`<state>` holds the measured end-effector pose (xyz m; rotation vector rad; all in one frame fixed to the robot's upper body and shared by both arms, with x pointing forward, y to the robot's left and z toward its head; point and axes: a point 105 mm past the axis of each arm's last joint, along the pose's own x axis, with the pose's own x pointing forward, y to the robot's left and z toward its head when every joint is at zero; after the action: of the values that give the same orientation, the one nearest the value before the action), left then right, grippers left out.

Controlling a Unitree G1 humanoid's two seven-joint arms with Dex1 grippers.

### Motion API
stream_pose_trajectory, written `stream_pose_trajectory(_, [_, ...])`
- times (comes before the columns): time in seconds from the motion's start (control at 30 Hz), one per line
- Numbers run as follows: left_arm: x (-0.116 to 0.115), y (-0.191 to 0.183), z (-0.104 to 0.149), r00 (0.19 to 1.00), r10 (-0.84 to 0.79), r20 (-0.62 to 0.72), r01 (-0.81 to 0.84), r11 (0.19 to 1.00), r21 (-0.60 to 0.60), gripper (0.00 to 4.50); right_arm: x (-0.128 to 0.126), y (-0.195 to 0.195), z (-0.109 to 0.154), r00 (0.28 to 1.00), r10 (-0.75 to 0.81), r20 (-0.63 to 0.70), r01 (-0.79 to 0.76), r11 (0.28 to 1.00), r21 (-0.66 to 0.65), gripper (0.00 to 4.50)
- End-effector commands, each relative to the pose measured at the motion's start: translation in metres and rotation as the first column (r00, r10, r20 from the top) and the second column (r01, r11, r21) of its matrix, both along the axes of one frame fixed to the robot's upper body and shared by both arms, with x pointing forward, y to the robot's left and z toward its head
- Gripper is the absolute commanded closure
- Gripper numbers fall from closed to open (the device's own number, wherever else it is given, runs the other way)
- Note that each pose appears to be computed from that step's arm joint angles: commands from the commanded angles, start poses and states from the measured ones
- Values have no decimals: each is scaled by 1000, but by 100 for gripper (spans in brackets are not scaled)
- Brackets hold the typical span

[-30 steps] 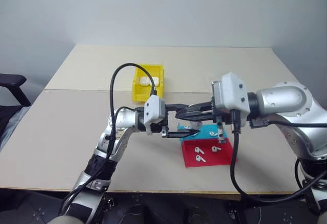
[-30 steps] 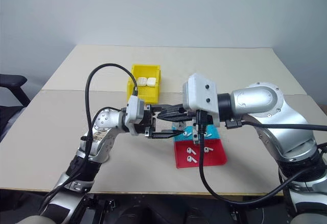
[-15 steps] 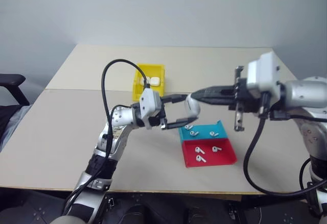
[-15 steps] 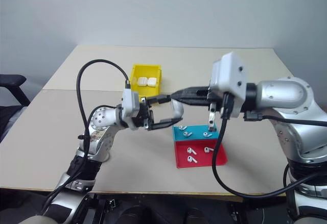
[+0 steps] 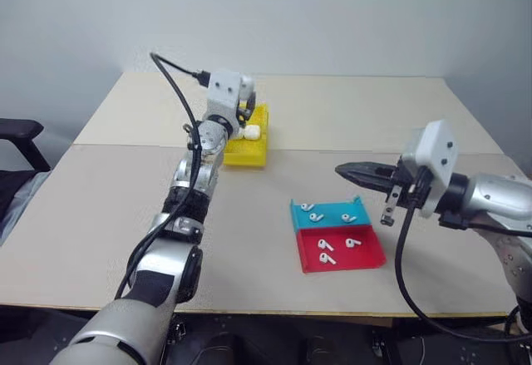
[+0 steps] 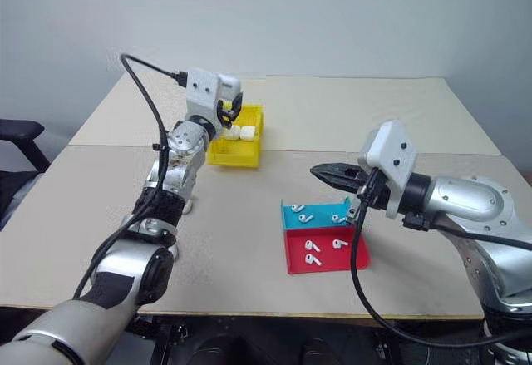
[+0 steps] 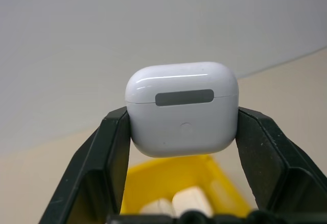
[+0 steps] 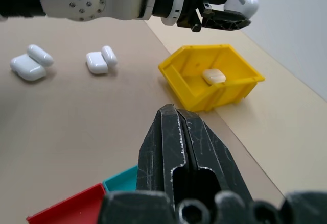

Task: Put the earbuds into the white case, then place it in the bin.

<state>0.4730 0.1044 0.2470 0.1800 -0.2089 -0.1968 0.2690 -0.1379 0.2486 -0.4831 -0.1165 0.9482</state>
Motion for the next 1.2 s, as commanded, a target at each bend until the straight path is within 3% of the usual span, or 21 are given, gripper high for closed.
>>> stream_pose_trajectory(0.03, [4,-4,12,1000,-26,8,26,999,-30,171,-5,-6,16,998,-34,48,32,998,46,448])
stream_pose_trajectory(0.23, [9,-14,-22,994,-66,-91,73,994,83,171,-1,-13,19,997,-68,41,66,996,62,448])
stream_pose_trajectory(0.33, [10,-17,-31,987,-85,-139,95,993,64,77,0,-12,14,997,-71,28,70,997,42,450])
stream_pose_trajectory(0.4, [9,-18,-30,989,-89,-122,97,993,60,10,1,-12,12,997,-72,20,71,997,34,450])
stream_pose_trajectory(0.43, [9,-18,-29,990,-84,-116,91,994,61,2,1,-12,10,997,-74,16,73,997,31,450])
stream_pose_trajectory(0.53, [9,-17,-22,995,-69,-71,75,993,87,2,2,-13,7,997,-78,10,78,997,13,450])
stream_pose_trajectory(0.67, [-7,-16,7,961,-275,39,277,958,-74,2,4,-20,4,995,-102,16,102,994,-26,450])
stream_pose_trajectory(0.77, [-33,-12,20,895,-433,107,440,897,-46,2,4,-33,-3,992,-123,7,123,988,-98,450])
stream_pose_trajectory(0.9, [-83,-2,18,797,-598,84,588,800,120,2,0,-58,-16,989,-147,-18,139,966,-219,450])
stream_pose_trajectory(1.07, [-155,24,-16,665,-738,-110,734,621,273,2,-13,-92,-36,991,-120,-55,87,906,-414,450])
stream_pose_trajectory(1.2, [-192,44,-41,602,-749,-278,798,553,239,2,-25,-110,-42,992,-70,-101,12,873,-488,450])
